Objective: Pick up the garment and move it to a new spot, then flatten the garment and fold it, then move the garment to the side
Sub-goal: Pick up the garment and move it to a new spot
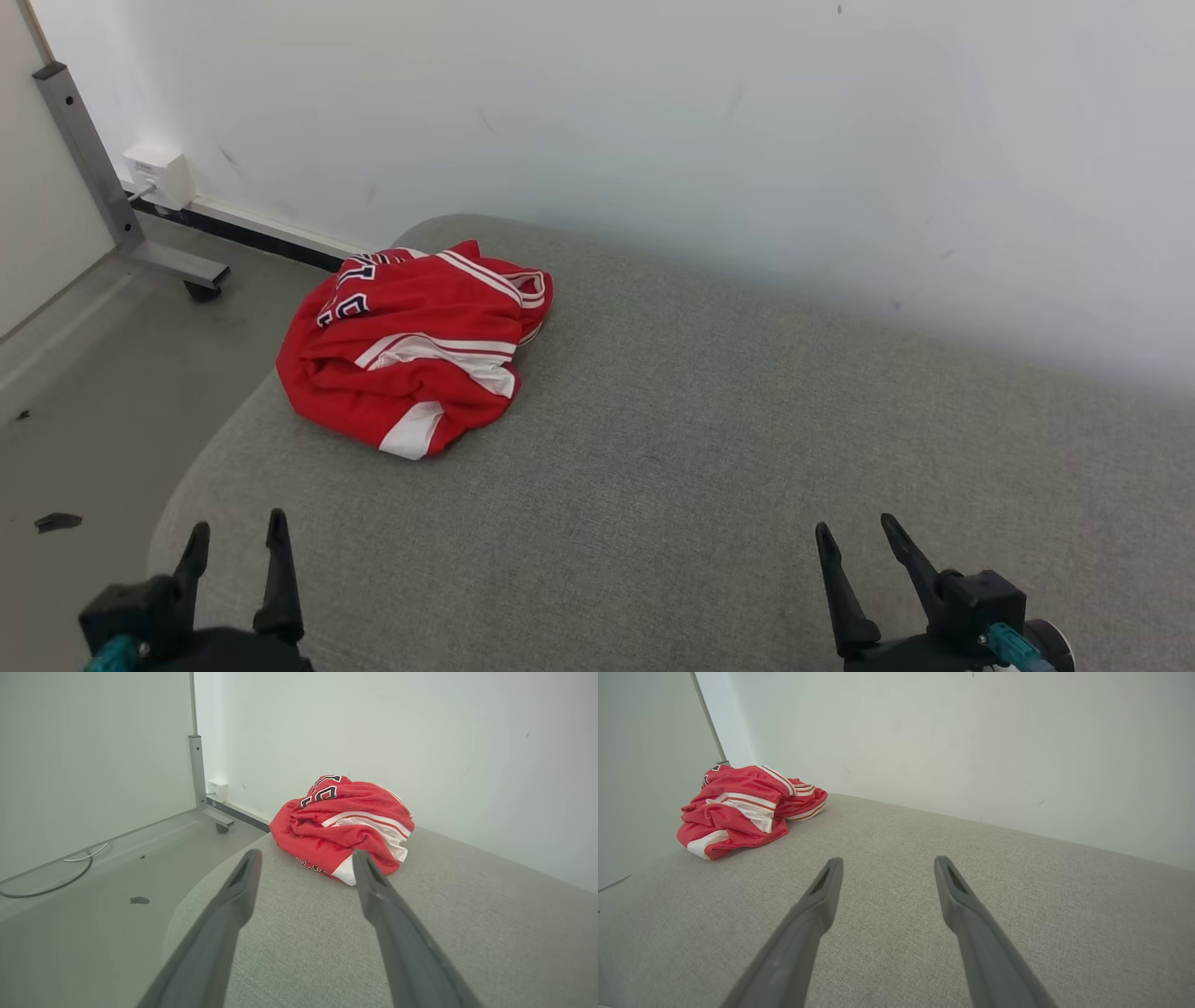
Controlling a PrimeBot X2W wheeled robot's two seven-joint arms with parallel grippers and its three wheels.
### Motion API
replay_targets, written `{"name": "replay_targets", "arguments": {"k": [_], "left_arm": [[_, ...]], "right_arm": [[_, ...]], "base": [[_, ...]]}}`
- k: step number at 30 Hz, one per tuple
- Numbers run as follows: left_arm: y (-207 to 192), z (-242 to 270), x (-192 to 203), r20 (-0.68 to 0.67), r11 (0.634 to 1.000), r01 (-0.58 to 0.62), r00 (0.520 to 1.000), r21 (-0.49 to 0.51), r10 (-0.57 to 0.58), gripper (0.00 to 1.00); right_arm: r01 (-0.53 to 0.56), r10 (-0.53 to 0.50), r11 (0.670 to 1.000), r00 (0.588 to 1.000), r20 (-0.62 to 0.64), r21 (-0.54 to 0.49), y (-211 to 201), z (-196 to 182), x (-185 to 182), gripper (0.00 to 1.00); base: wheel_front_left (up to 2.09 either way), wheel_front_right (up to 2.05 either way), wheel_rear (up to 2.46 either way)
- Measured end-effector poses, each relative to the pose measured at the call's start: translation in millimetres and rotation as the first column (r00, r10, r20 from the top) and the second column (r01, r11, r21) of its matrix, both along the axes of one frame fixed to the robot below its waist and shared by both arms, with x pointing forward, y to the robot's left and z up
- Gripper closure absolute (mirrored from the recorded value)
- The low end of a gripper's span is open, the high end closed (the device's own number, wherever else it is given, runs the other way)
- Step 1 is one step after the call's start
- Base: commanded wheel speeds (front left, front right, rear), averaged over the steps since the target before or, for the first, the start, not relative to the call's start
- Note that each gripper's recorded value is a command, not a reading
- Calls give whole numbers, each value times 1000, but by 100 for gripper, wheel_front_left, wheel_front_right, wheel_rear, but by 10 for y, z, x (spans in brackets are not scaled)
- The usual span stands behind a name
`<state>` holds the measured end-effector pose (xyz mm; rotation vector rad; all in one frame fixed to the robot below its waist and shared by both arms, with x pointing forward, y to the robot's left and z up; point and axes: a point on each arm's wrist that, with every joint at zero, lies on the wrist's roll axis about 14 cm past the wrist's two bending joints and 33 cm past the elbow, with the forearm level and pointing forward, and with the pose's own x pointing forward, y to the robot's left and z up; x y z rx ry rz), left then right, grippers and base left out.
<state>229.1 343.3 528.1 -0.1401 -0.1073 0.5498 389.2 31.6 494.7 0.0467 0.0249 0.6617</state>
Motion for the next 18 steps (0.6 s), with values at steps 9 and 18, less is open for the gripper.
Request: {"name": "replay_targets", "arguments": {"k": [9,18], "left_arm": [[343,228,489,17,999,15,1000,-47,-14,0],[908,367,1186,94,929,-16,994,-369,55,0]], "right_arm": [[-41,42,999,998,42,-29,105,113,0,0],[-62,62,998,994,94,-7,213,300,281,0]], "base": [[0,0,0],[0,0,0]]}}
